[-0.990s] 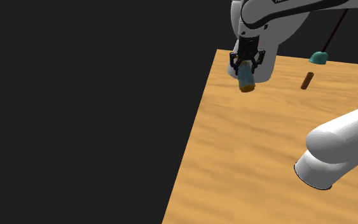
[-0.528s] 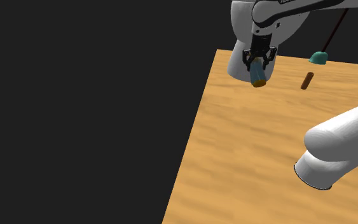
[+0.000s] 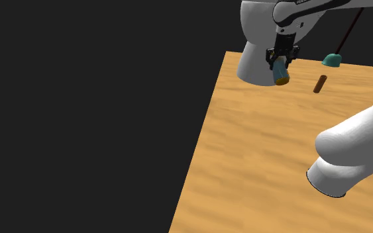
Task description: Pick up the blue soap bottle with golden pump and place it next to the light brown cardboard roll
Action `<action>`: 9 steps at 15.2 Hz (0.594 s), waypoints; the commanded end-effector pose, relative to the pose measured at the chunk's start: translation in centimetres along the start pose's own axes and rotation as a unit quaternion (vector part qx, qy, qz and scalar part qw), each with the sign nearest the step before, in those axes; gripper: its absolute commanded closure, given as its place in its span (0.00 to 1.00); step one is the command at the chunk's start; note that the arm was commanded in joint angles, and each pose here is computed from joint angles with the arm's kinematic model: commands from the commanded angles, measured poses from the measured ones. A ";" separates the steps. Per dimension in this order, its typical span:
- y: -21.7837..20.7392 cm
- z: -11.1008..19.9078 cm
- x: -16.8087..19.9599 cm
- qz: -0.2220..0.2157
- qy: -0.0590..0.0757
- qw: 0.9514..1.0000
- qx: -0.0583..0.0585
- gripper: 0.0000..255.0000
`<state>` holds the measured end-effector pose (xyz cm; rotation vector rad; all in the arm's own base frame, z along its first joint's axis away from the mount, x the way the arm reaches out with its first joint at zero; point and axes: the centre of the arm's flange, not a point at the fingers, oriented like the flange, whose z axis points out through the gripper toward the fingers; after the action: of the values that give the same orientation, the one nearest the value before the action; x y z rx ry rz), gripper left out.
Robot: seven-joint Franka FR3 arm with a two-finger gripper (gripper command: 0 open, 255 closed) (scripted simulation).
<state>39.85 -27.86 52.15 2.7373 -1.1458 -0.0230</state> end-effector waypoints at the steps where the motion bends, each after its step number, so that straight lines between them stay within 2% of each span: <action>1: 2.2 0.2 1.4 -0.001 0.000 1.000 0.000 1.00; 9: 10.3 1.9 7.9 -0.001 0.000 1.000 0.000 1.00</action>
<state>38.40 -39.49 52.38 2.7375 -1.1459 -0.0230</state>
